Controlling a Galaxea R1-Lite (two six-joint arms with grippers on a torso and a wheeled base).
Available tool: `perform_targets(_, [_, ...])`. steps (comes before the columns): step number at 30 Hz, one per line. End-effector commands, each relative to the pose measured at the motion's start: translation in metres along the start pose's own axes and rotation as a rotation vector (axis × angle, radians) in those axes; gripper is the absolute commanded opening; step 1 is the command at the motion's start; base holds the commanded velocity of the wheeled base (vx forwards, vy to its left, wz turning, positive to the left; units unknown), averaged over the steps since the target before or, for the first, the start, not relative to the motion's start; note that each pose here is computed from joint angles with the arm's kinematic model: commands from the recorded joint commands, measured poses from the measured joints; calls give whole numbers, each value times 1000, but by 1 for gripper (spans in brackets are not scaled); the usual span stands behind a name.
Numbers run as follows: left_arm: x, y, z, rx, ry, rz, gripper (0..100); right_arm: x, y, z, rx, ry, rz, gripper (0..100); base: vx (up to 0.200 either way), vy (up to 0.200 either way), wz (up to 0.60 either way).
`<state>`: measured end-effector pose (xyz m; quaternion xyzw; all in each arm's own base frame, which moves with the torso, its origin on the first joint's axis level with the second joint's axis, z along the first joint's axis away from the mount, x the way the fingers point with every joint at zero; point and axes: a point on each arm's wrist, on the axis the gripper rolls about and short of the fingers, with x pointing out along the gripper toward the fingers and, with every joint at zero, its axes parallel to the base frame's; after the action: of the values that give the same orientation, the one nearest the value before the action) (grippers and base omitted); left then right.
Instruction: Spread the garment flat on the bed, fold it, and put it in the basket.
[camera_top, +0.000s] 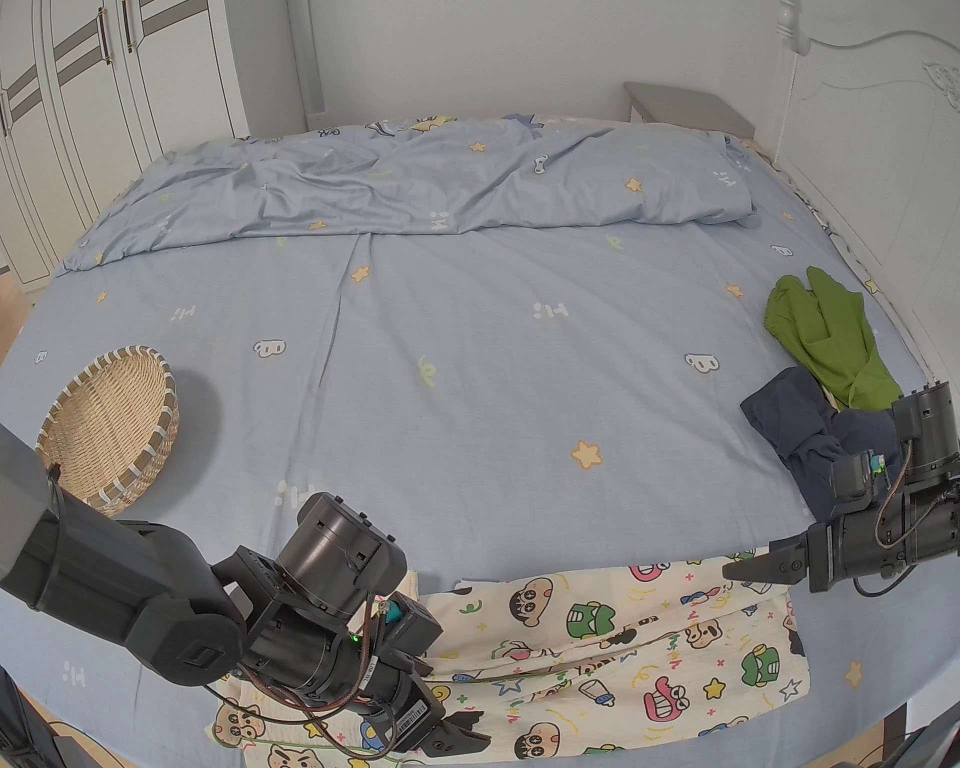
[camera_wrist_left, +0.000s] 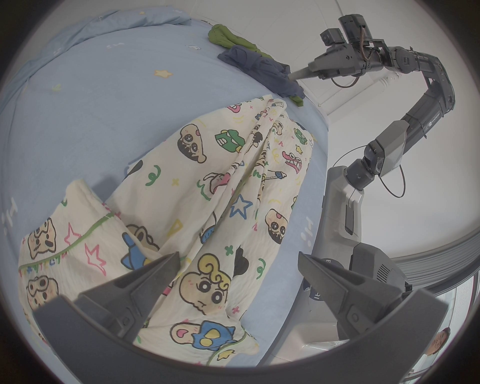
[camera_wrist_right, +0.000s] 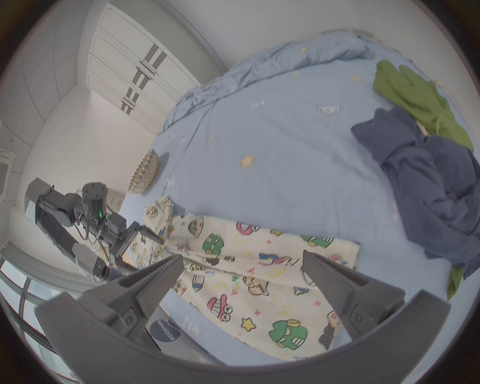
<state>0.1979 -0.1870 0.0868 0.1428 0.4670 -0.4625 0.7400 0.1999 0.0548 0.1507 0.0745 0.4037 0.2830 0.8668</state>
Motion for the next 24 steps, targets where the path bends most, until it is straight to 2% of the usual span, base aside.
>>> perform_targets(1, [0, -2, -2, 5, 3, -5, 100, 18, 4, -4, -7, 80, 27, 100, 0, 0, 0])
perform_targets(12, [3, -5, -1, 18, 7, -11, 100, 66, -18, -5, 44, 205, -47, 100, 0, 0, 0])
perform_targets(20, [1, -5, 0, 17, -2, -9, 100, 65, -21, -10, 63, 227, -55, 100, 0, 0, 0])
perform_targets(24, [1, -4, 0, 17, -3, -8, 100, 53, -16, -19, 82, 281, -61, 100, 0, 0, 0])
